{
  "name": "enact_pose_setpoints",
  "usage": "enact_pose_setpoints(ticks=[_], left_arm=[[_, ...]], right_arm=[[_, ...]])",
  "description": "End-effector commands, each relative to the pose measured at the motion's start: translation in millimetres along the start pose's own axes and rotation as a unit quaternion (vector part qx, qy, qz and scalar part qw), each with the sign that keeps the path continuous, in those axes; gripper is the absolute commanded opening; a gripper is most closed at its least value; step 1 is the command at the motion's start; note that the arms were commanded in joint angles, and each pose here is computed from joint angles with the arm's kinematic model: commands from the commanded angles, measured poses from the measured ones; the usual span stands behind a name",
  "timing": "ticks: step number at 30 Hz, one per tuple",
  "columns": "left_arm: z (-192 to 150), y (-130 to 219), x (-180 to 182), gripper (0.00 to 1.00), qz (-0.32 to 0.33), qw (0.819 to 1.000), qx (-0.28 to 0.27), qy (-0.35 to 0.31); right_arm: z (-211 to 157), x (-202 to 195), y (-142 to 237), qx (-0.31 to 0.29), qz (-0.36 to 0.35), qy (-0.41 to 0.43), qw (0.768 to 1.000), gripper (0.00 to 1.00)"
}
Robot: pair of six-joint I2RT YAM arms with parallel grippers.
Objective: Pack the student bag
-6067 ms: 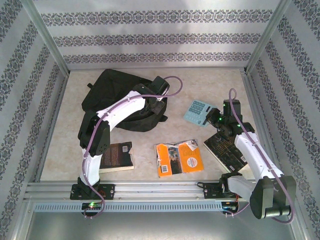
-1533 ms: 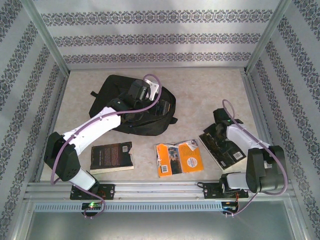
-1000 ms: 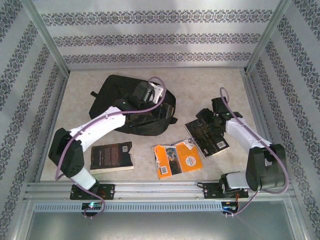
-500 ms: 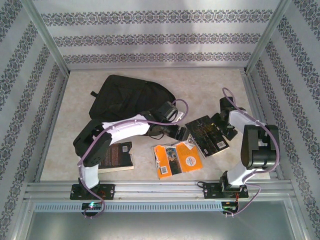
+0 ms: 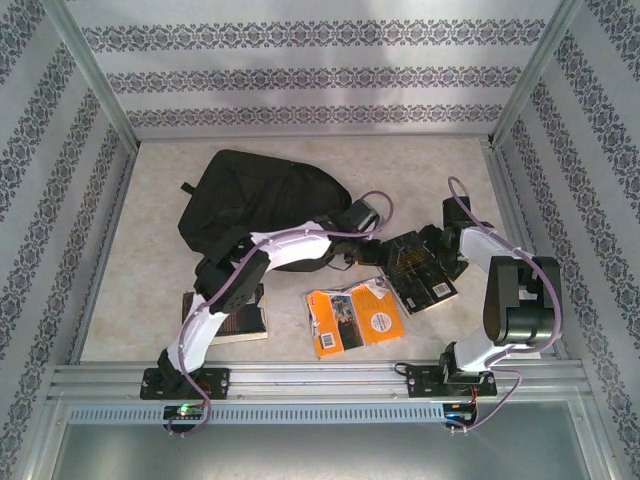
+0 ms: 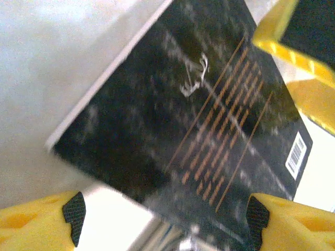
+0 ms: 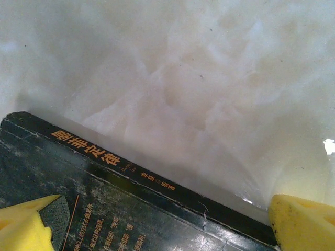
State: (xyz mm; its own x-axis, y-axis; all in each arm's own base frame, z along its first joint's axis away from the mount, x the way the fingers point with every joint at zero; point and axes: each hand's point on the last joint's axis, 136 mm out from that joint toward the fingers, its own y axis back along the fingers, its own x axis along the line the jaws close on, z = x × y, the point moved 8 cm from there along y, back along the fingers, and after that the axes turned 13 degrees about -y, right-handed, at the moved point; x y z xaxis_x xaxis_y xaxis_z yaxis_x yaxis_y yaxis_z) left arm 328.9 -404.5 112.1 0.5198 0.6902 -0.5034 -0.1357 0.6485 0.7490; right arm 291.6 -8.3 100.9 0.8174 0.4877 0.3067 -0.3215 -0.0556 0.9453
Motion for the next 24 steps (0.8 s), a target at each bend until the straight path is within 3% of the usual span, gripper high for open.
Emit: enact_pose_setpoints(ticks=[1,7,12,16,21,24], left_arm=[[9,-10,8,0.81,0.02,1.0,0.012,0.019],[29,-32,3,0.81,0.0,1.0,0.019,0.025],[54,-48,-3,0.82,-0.059,0.997,0.017,0.046],[74,-46,11,0.82,-0.063,0.996,-0.008,0.061],[81,-22,29,0.83,-0.023,0.999,-0.016,0.046],[80,-3,36,0.85,0.023,0.999,-0.018,0.031]], right_arm=[[-4,-7,0,0.012,0.001,-0.009,1.0,0.98],[-5,-6,-4,0.021,0.006,-0.011,1.0,0.98],[-12,-2,-6,0.049,0.04,-0.026,0.998,0.98],[-26,6,-7,0.082,0.087,-0.032,0.992,0.98],[-48,22,0,0.127,0.14,0.005,0.982,0.98],[-51,20,6,0.121,0.144,0.014,0.982,0.98]])
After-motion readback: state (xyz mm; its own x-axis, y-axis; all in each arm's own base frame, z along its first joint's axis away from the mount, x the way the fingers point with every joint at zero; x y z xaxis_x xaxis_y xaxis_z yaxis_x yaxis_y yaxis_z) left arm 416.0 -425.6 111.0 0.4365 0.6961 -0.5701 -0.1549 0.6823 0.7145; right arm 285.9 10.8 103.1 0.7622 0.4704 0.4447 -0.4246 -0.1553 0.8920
